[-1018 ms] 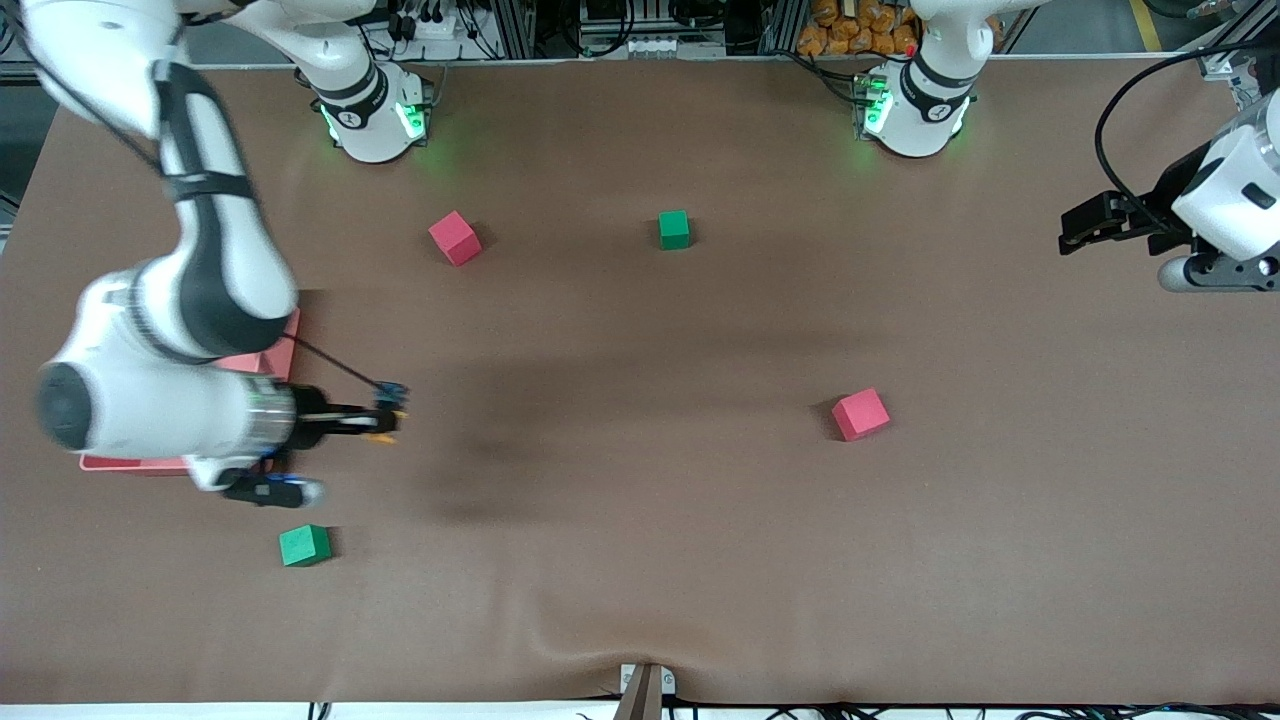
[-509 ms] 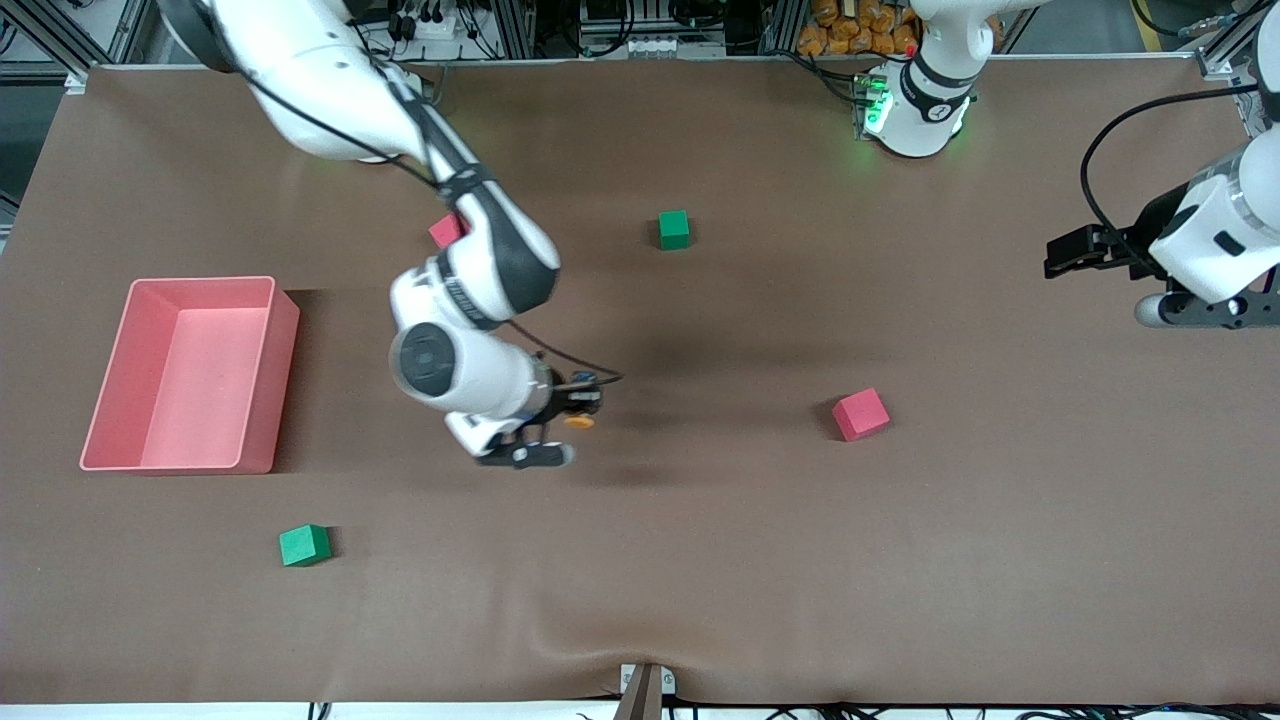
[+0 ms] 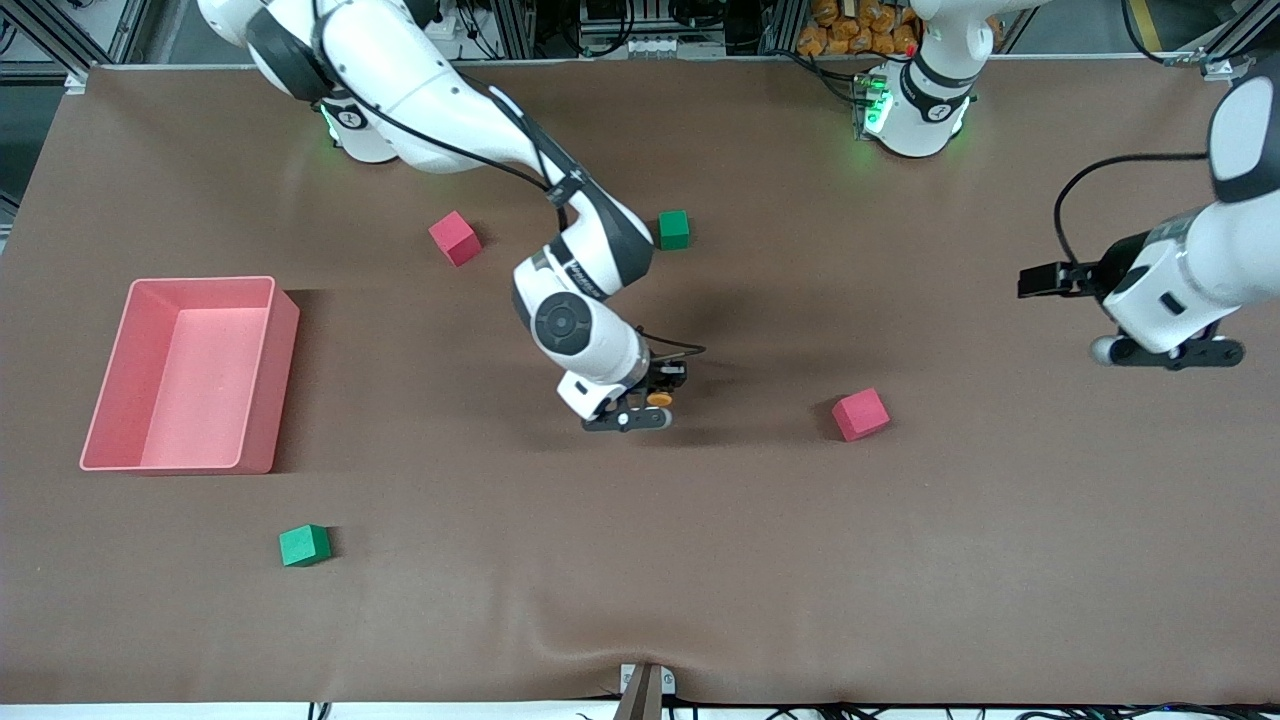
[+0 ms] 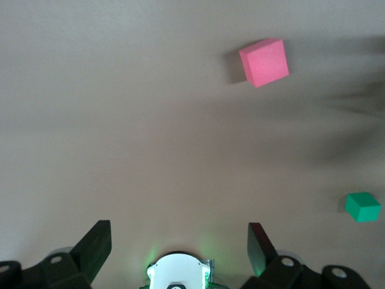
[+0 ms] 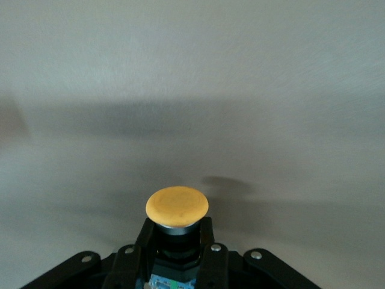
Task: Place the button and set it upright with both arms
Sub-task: 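Carry the button with the right gripper while the left gripper approaches, then set the button on the table while the left gripper reaches it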
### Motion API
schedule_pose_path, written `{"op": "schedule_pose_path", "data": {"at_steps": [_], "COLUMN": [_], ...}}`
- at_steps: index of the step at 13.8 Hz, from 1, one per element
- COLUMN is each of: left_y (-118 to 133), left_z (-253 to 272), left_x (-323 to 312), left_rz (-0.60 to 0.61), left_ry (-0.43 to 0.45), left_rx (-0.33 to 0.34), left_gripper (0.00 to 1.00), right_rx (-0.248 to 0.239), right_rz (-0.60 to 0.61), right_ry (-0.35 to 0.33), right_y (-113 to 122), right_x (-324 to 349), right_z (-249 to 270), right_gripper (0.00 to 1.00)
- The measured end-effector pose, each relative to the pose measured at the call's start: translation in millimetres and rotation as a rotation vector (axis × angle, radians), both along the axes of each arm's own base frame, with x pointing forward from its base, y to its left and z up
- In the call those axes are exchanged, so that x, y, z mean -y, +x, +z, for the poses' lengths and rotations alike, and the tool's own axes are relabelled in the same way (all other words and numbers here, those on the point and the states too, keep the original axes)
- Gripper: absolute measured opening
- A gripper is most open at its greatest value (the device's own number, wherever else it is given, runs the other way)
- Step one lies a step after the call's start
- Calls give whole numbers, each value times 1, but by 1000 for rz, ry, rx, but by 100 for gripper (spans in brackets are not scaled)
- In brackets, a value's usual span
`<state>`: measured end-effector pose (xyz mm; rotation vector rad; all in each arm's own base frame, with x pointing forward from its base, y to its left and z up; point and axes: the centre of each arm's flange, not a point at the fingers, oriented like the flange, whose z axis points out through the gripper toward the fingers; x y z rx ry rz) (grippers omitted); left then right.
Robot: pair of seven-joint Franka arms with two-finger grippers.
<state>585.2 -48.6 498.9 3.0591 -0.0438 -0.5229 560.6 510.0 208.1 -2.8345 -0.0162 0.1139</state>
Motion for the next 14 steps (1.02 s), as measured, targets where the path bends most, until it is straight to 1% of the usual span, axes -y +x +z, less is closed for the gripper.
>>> {"op": "schedule_pose_path", "data": {"at_steps": [3, 4, 5, 6, 7, 8, 9, 11, 12, 13, 14], "left_y": [5, 5, 5, 4, 2, 1, 1, 1, 2, 3, 4], "left_z": [-35, -45, -56, -68, -82, -95, -108, -130, -139, -146, -153], "left_x": [32, 46, 63, 78, 95, 111, 125, 149, 163, 178, 198], "left_rz": [-47, -70, -97, -120, -140, -158, -175, -194, -206, -221, -225], "left_ry": [-37, -43, -47, -55, -71, -85, -93, -99, -108, -117, -120], "left_rx": [-65, -84, -104, -126, -152, -175, -191, -219, -226, -226, -220], "left_gripper": [100, 100, 100, 100, 100, 100, 100, 100, 100, 100, 100], "right_rx": [0, 1, 3, 5, 10, 18, 28, 57, 79, 108, 145], "right_rz": [11, 12, 13, 15, 13, 5, -4, -34, -58, -80, -98], "right_ry": [-5, -4, -3, -1, 0, 0, 2, 16, 29, 34, 14], "right_y": [-7, -6, -7, -7, -5, 0, 7, 27, 42, 59, 77], "right_x": [-8, -9, -10, -11, -11, -8, -4, 9, 21, 35, 58], "right_z": [-13, -12, -11, -10, -8, -5, -1, 15, 29, 47, 67], "right_gripper": [33, 36, 36, 44, 55, 64, 75, 94, 100, 100, 100]}}
